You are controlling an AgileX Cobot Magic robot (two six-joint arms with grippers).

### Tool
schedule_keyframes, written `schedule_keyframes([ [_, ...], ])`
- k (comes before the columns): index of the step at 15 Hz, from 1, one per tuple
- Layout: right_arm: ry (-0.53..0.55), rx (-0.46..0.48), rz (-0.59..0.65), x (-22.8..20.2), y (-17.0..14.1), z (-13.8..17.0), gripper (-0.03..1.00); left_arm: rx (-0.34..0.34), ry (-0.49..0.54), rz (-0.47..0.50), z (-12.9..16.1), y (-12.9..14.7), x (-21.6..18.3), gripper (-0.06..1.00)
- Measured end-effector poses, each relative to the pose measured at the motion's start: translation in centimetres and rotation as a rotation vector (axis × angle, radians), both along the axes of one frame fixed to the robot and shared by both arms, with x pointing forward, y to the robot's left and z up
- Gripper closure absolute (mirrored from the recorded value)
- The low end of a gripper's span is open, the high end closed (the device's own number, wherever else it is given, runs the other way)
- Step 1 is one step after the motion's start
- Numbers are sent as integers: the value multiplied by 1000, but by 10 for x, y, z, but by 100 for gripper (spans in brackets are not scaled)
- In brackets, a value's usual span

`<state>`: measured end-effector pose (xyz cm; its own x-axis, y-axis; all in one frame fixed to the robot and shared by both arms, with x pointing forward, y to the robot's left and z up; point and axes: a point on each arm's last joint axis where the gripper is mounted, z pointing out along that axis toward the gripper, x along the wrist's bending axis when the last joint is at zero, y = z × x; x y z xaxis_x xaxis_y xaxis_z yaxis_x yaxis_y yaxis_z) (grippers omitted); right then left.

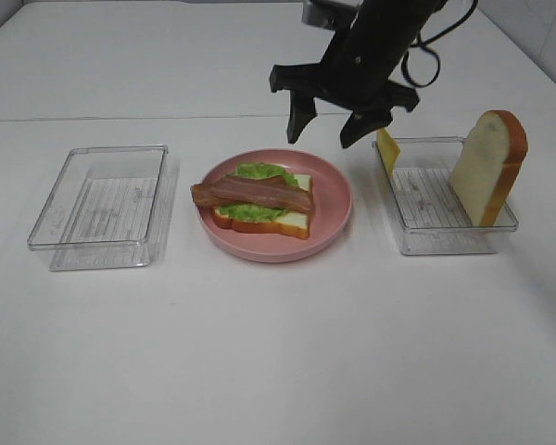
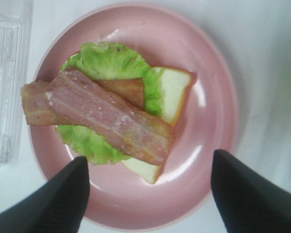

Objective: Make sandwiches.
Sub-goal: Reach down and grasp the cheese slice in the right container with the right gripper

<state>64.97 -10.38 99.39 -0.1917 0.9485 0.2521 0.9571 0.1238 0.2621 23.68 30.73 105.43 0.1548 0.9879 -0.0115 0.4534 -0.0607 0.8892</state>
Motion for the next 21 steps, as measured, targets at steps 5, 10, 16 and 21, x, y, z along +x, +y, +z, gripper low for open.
schedule_keyframes([
  [5, -90, -113, -47, 2, -49, 41, 30, 0, 0, 0, 0, 0, 0, 18],
  [10, -76, -120, -100, 19, -69, 19, 34, -1, 0, -1, 0, 0, 0, 18],
  [16, -41, -142, -97, 38, -71, -34, 35, -1, 0, -1, 0, 0, 0, 18],
  [21, -33, -149, -93, 42, -70, -52, 51, -1, 0, -1, 0, 0, 0, 18],
])
